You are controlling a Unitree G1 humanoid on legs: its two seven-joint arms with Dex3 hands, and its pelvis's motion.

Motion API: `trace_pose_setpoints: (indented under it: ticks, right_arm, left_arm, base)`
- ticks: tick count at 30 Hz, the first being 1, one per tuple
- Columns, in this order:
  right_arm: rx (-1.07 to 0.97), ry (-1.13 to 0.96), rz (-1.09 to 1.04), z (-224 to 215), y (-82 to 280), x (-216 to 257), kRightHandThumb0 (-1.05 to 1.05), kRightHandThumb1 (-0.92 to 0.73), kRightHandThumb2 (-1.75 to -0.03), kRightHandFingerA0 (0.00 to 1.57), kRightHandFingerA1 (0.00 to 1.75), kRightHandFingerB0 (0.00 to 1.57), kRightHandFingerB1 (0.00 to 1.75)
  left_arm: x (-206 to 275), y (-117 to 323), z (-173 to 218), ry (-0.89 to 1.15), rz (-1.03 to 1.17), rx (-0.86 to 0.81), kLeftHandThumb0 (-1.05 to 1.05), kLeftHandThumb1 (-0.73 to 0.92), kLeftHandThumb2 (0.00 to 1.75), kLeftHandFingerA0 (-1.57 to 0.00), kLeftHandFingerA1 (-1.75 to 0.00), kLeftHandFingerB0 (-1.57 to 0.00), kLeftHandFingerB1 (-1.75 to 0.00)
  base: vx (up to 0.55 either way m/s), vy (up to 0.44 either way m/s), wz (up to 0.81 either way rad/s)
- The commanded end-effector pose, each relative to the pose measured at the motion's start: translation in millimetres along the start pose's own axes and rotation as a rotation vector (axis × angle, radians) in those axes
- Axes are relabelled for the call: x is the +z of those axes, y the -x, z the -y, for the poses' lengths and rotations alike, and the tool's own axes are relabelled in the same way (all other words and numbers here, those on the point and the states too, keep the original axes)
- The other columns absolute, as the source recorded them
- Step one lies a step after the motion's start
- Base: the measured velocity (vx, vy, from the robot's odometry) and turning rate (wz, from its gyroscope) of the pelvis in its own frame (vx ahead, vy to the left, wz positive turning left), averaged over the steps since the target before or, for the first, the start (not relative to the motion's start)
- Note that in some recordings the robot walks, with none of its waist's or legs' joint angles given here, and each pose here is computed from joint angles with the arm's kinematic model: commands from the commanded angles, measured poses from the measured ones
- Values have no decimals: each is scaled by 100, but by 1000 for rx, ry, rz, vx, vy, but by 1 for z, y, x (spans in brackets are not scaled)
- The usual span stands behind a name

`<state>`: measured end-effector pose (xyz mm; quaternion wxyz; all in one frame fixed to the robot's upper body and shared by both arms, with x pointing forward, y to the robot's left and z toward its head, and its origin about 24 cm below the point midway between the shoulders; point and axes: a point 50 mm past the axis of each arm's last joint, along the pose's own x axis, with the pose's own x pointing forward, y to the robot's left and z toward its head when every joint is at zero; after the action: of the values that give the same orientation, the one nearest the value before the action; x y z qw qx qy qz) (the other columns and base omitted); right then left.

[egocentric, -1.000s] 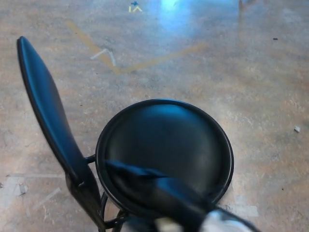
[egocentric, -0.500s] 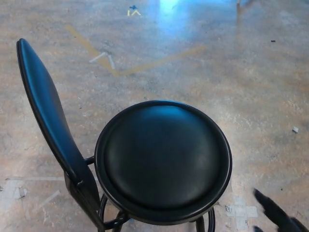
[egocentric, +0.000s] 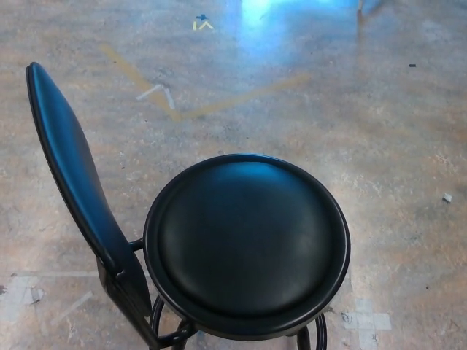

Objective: Use the right hand to rotate the back of the chair to its left.

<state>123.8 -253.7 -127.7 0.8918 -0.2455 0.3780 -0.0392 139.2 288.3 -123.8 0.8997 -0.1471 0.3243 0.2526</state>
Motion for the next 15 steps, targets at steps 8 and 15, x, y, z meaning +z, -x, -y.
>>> trace_pose_setpoints:
  ticks: [8,15]
  right_arm:
    - [-182,-274,-186,-13,9,-30,-54,-74,-68,6,16,10,23]
    - [-186,-279,-158,-10,5,-24,-54,-72,-67,5,15,9,22]
  left_arm:
    - [-11,6,-8,-11,-36,38,-49,50,54,-53,-54,-56,-48]
    - [-11,6,-11,-27,-46,52,-48,50,55,-54,-53,-55,-47]
  base:
    - [0,0,0]
    - [0,0,0]
